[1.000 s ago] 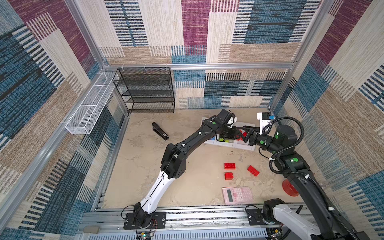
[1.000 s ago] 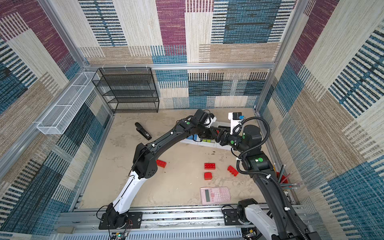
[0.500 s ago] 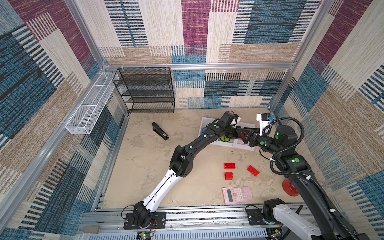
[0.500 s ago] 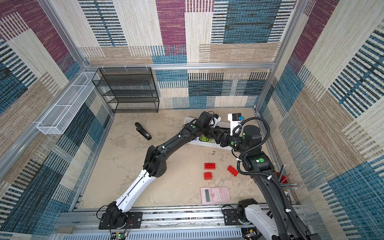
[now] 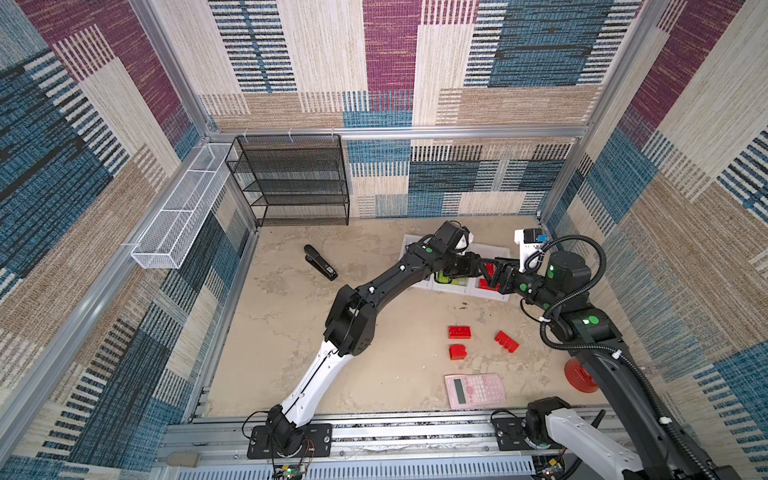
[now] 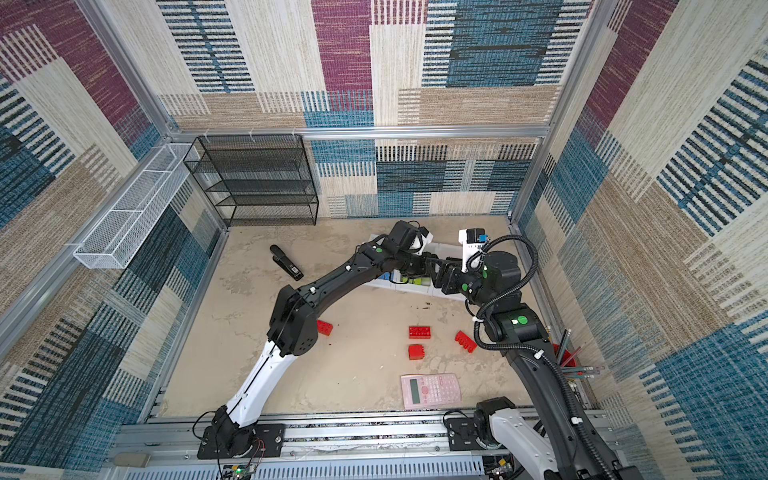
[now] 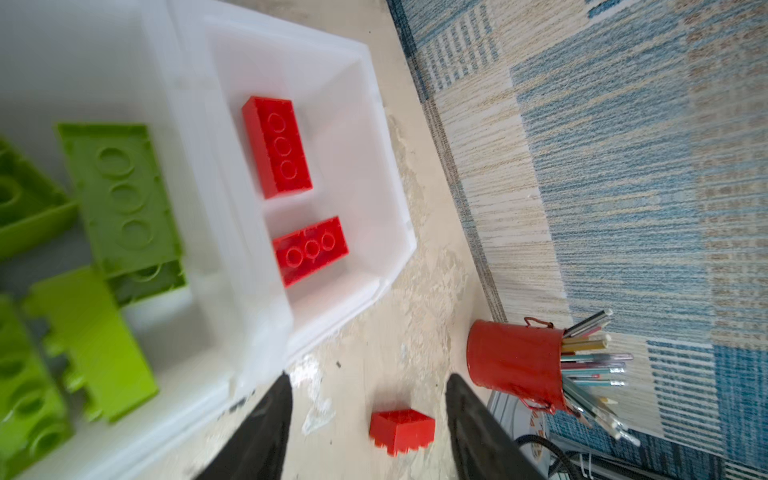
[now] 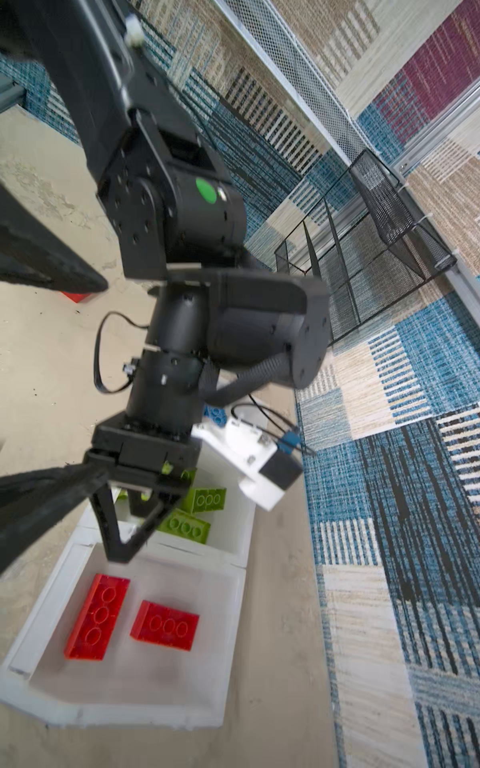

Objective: Sort the legos into containers by color
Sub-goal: 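Carry the red brick over the red compartment, open left gripper while right draws back, then grasp a red brick near the calculator with the right gripper and lift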

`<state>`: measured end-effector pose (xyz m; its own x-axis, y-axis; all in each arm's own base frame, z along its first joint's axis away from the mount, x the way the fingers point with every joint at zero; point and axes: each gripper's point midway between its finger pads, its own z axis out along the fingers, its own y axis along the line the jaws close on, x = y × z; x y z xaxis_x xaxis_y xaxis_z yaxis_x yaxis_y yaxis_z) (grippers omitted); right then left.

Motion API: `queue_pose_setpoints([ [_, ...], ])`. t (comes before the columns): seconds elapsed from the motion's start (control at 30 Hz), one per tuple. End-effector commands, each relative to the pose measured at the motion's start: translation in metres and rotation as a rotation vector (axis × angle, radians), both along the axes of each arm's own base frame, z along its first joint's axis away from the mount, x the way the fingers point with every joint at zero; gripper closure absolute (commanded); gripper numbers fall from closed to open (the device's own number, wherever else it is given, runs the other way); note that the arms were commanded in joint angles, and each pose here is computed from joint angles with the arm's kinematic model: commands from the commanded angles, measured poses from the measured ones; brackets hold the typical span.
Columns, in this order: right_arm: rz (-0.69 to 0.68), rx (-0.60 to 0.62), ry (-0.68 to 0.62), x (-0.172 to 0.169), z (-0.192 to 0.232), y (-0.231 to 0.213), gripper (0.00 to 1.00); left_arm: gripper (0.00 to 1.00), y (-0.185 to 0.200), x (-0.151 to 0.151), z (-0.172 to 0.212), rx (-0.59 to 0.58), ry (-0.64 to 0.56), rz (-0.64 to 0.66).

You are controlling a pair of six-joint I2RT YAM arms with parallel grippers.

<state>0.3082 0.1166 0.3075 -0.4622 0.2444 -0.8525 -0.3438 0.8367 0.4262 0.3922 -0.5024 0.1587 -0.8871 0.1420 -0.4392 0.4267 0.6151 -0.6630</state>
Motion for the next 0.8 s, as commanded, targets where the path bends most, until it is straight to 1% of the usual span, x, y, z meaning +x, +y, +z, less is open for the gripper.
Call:
queue_pose_setpoints([
  [0.0, -0.059, -0.049, 0.081, 0.000, -0.027, -0.011, 0.30, 0.39, 0.045, 0.002, 0.029, 0.059, -0.155, 0.099],
  [0.17, -0.097, -0.129, 0.252, -0.003, -0.088, -0.018, 0.29, 0.40, 0.122, -0.024, 0.029, 0.147, -0.218, 0.246],
  [0.23, -0.094, -0.189, 0.324, -0.007, -0.114, -0.014, 0.28, 0.40, 0.150, -0.038, 0.029, 0.180, -0.237, 0.287],
  [0.3, -0.081, -0.258, 0.376, -0.012, -0.136, -0.004, 0.24, 0.40, 0.173, -0.052, 0.026, 0.206, -0.245, 0.318],
  [0.37, -0.073, -0.304, 0.422, -0.018, -0.154, 0.004, 0.19, 0.40, 0.192, -0.066, 0.021, 0.226, -0.240, 0.339],
  [0.5, -0.075, -0.333, 0.472, -0.030, -0.177, 0.015, 0.17, 0.41, 0.224, -0.096, 0.003, 0.248, -0.205, 0.369],
  [0.57, -0.083, -0.358, 0.495, -0.035, -0.188, 0.020, 0.15, 0.41, 0.235, -0.109, -0.006, 0.258, -0.197, 0.361],
  [0.7, -0.099, -0.462, 0.580, -0.050, -0.223, 0.030, 0.09, 0.41, 0.259, -0.130, -0.021, 0.305, -0.199, 0.361],
  [0.77, -0.108, -0.458, 0.601, -0.055, -0.232, 0.036, 0.09, 0.41, 0.268, -0.138, -0.024, 0.313, -0.203, 0.365],
])
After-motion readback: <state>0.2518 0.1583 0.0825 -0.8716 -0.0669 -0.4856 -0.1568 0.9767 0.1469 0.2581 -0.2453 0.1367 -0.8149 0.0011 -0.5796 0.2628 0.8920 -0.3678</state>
